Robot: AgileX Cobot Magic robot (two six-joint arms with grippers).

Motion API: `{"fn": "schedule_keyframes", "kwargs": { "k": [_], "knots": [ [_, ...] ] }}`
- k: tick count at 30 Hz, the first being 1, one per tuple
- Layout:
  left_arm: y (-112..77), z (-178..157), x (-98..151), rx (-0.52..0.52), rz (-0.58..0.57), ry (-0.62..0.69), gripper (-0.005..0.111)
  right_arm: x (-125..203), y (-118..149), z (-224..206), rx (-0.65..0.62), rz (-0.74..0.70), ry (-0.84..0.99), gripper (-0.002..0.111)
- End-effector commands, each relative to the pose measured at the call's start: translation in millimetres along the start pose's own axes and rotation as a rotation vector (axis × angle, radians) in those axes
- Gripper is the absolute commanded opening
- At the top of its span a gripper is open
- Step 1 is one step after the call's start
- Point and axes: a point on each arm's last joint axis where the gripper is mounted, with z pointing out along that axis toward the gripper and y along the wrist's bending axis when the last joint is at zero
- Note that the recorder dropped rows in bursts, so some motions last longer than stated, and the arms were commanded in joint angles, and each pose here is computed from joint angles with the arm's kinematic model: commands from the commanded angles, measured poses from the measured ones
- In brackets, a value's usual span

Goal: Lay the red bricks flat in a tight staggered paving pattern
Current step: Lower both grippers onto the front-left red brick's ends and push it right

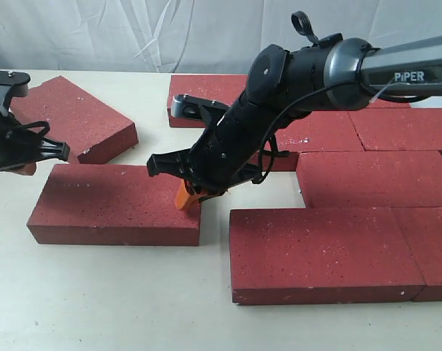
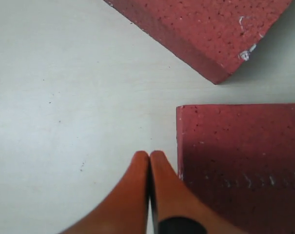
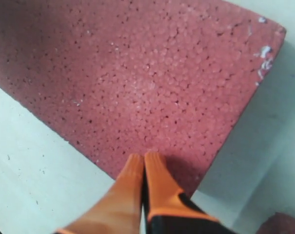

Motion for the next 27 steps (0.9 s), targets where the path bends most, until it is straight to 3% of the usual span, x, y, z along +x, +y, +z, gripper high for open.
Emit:
{"fn": "schedule_keyframes", "kwargs": {
  "k": [1, 14, 16, 27],
  "knots": [
    [0.8, 16.2, 3.5, -0.010, 0.012, 0.038, 0.000, 0.6, -6.7, 9.8, 0.009, 0.003, 0.014, -0.001],
    [9.1, 25.7, 5.6, -0.025, -0.032, 0.066, 0.000, -3.9, -10.5, 12.1, 0.039, -0.010, -0.034, -0.001],
    [9.7, 25.7, 5.9, -0.006, -0.088, 0.071, 0.000, -5.7, -11.1, 12.0, 0.045, -0.012, -0.054, -0.001],
    [-2.4, 44.9, 12.3, 0.108, -0.134, 0.145, 0.000, -5.9, -13.5, 11.9, 0.073, -0.037, -0.055, -0.001]
  ]
}}
